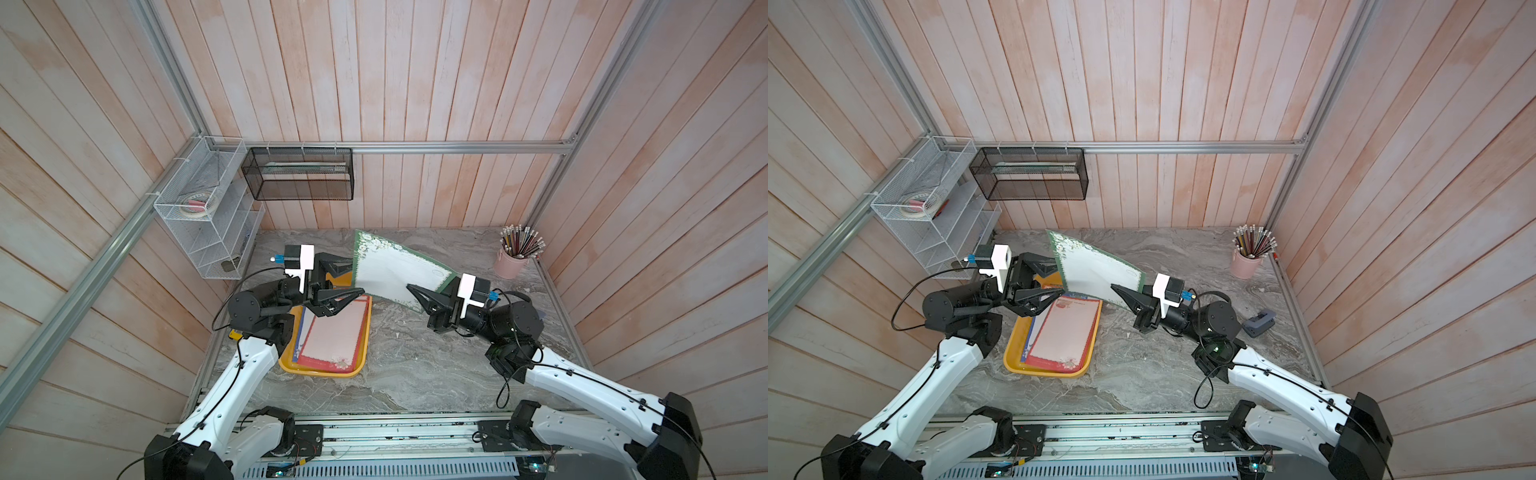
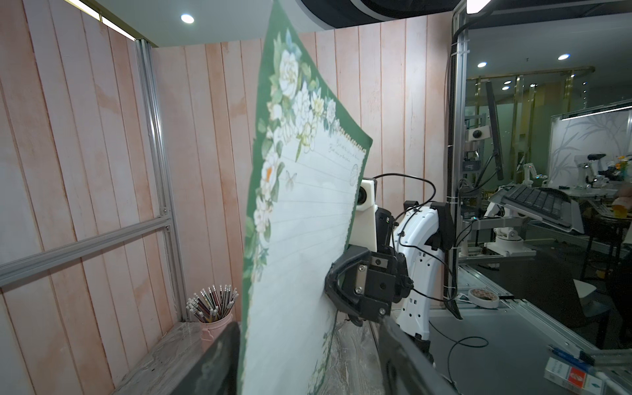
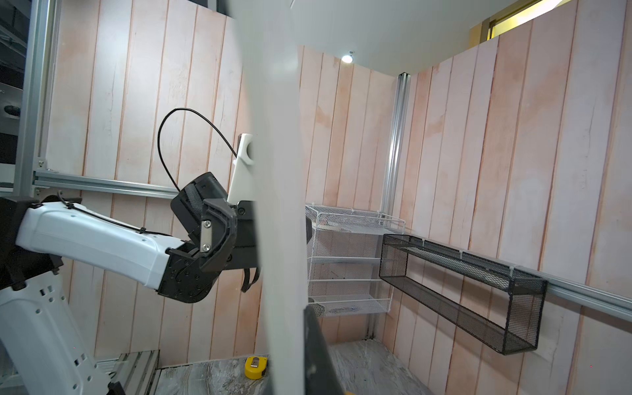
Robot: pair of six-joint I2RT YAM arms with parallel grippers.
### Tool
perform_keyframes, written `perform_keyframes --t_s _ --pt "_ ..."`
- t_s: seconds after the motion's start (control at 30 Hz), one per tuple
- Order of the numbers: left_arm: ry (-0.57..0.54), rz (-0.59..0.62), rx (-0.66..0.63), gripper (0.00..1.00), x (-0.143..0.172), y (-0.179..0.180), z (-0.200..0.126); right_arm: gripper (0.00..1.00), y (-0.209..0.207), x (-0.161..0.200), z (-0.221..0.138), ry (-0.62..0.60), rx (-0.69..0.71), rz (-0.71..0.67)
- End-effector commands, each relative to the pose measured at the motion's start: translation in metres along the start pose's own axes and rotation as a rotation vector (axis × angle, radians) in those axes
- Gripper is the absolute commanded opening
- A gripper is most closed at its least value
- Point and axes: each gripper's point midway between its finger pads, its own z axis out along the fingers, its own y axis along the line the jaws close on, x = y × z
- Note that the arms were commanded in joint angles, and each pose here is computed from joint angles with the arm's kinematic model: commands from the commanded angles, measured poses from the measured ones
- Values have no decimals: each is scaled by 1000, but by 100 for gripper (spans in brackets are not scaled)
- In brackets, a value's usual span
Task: Take out the stationery paper from the storage box
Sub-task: Place the stationery paper at the center of the board.
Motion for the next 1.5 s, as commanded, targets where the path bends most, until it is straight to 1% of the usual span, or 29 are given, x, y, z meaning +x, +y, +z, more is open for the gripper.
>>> perform_keyframes --t_s 0.0,0.03,0.13,0.23,0.37,0.5,0.7,1.0,1.1,1.27,1.47 --pt "-13 25 -4 76 -2 -4 -1 0 -5 -3 1 -5 27 17" --pt "-13 28 -4 80 -2 -4 -1 0 -5 -2 1 -2 27 14" --pt "-15 42 -9 89 -1 -4 -2 0 -5 0 -2 5 34 3" --pt "-17 57 -18 93 1 -3 -3 0 -6 2 -5 14 46 -4" --pt "-14 66 -25 94 2 -3 -3 0 -4 5 -10 27 48 -3" --pt "-16 77 -47 94 2 1 -4 0 -9 10 -13 60 76 51" --pt "-22 106 -98 94 0 6 -7 0 -5 13 -19 114 67 83" --pt "-28 126 -131 95 -3 9 -10 0 -21 21 -39 154 147 111" --pt "-29 126 -140 95 -3 10 -11 0 -29 26 -46 191 178 140" --pt "-28 132 -145 95 -2 11 -12 0 -46 42 -60 283 243 226" --pt "-26 132 -156 95 -3 13 -12 0 -56 62 -77 381 293 325"
